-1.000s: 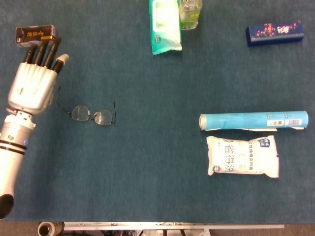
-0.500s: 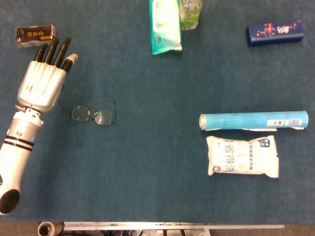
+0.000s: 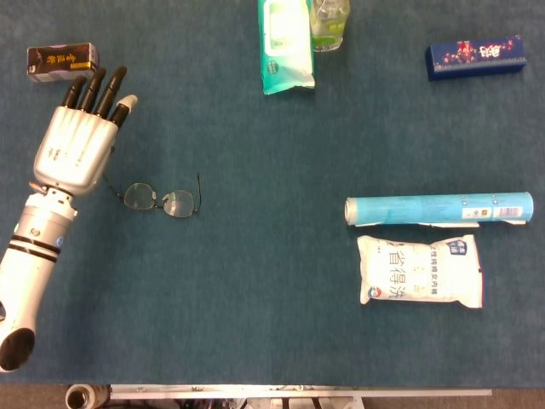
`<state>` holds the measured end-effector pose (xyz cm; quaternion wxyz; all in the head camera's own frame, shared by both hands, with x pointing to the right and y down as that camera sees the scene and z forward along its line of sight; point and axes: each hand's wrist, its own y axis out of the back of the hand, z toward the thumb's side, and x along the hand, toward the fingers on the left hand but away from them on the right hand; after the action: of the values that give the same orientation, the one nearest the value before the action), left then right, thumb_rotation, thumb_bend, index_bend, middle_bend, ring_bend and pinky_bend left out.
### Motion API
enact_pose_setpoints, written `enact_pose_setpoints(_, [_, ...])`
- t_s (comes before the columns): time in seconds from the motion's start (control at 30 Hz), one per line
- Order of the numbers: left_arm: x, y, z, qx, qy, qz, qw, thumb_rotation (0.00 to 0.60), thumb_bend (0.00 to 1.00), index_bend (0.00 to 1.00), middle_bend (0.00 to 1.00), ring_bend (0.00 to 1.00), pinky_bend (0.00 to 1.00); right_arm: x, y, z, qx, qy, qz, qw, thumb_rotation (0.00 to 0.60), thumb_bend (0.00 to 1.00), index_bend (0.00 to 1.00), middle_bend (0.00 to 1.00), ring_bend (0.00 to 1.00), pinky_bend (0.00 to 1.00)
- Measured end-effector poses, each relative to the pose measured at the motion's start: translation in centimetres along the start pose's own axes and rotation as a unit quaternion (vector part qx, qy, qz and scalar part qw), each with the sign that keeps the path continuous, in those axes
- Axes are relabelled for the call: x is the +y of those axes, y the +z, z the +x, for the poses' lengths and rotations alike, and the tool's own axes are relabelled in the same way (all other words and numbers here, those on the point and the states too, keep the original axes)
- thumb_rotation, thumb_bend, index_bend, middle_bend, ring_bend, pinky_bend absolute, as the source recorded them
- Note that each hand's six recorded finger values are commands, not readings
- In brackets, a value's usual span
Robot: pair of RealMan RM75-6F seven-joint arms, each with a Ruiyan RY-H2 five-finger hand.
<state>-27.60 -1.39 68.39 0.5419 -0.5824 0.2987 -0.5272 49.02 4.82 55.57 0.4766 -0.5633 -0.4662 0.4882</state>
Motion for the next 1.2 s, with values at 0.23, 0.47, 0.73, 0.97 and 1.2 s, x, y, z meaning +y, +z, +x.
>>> enact_pose_setpoints(0.23, [-0.4, 0.7, -0.5, -0.015, -0.007, -0.016, 0.9997, 0.6, 0.14, 0.19, 0.0, 0.0, 0.12, -0.1, 0.0, 0.0, -0.001, 0.001, 0.001, 1.0, 0.6, 0.32, 0.39, 0.37, 0.22, 0.37])
enact_pose_setpoints(0.47, [-0.7, 1.6, -1.0, -0.031, -0.015, -0.024, 0.9991, 0.6, 0.14, 0.19, 0.0, 0.0, 0.12, -0.1, 0.0, 0.0, -0.001, 0.002, 0.001, 1.0, 0.6, 0.32, 0.39, 0.37, 0.22, 0.37])
enact_pose_setpoints(0.73, [-1.3, 2.4, -1.4, -0.043, -0.024, -0.029, 0.9984, 0.6, 0.14, 0.19, 0.0, 0.0, 0.12, 0.0, 0.0, 0.0, -0.001, 0.0, 0.0, 1.0, 0.6, 0.32, 0.39, 0.37, 0.22, 0.37])
enact_pose_setpoints(0.97, [-1.9, 3.0, -1.8, -0.051, -0.033, -0.032, 0.9977, 0.6, 0.14, 0.19, 0.0, 0.0, 0.12, 0.1, 0.0, 0.0, -0.001, 0.0, -0.001, 1.0, 0.6, 0.32, 0.39, 0.37, 0.22, 0.37])
enact_pose_setpoints(1.2, [-2.5, 3.5, -2.0, -0.058, -0.042, -0.032, 0.9969, 0.6, 0.14, 0.19, 0.0, 0.0, 0.12, 0.1, -0.1, 0.0, -0.002, -0.001, -0.001, 1.0, 0.6, 0.32, 0.39, 0.37, 0.22, 0.37])
